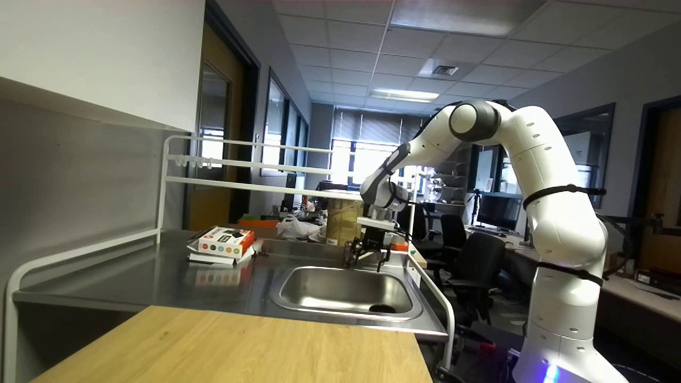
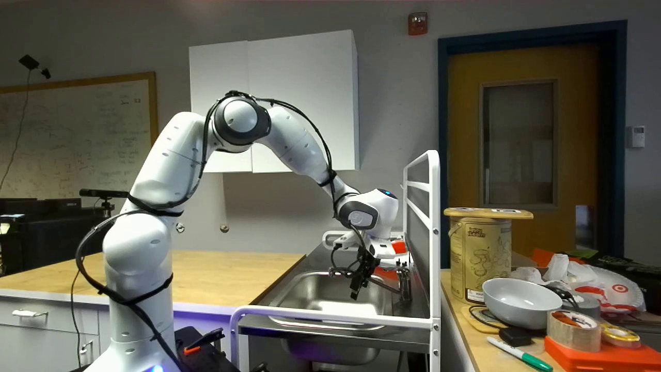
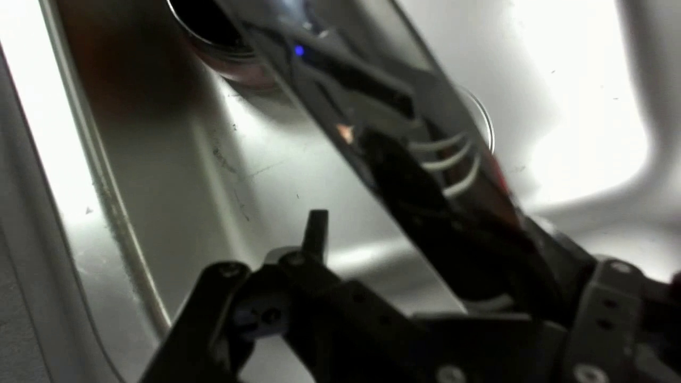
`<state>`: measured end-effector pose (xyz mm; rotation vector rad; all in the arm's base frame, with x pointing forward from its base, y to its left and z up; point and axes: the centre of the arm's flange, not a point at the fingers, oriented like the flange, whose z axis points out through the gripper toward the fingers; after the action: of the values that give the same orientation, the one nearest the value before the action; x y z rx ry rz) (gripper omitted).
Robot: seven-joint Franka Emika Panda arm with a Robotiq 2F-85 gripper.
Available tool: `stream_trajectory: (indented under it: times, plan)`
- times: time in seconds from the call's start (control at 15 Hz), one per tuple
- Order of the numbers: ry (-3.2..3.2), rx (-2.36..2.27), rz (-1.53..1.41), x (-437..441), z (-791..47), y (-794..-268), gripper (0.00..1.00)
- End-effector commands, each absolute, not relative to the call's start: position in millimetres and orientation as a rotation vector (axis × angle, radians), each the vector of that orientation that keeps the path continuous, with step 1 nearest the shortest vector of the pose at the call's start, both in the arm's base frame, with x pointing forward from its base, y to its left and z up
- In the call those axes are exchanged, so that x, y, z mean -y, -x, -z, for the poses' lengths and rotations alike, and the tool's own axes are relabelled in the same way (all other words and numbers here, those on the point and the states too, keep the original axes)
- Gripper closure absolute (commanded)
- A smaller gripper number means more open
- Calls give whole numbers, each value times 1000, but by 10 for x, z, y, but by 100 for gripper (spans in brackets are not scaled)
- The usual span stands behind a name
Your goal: Turn the tap nozzle to the right
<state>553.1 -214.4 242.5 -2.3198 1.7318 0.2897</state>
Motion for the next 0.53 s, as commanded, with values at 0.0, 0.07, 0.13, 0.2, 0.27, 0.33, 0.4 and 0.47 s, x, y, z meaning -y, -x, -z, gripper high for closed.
stream_trajectory:
  times: [0.0,0.07,0.13,0.2,0.27,0.33,0.4,0.47]
  plan:
    - [2357,-1590,-324,1846,-2531,-5176,0]
    - [2373,-1554,-324,1784,-2580,-5140,0]
    - [2393,-1521,-321,1707,-2638,-5117,0]
    - [2407,-1481,-319,1621,-2705,-5098,0]
    - [2426,-1453,-315,1535,-2776,-5092,0]
    - [2444,-1427,-312,1450,-2852,-5099,0]
    - [2453,-1402,-311,1371,-2919,-5095,0]
    - [2464,-1386,-310,1291,-2993,-5106,0]
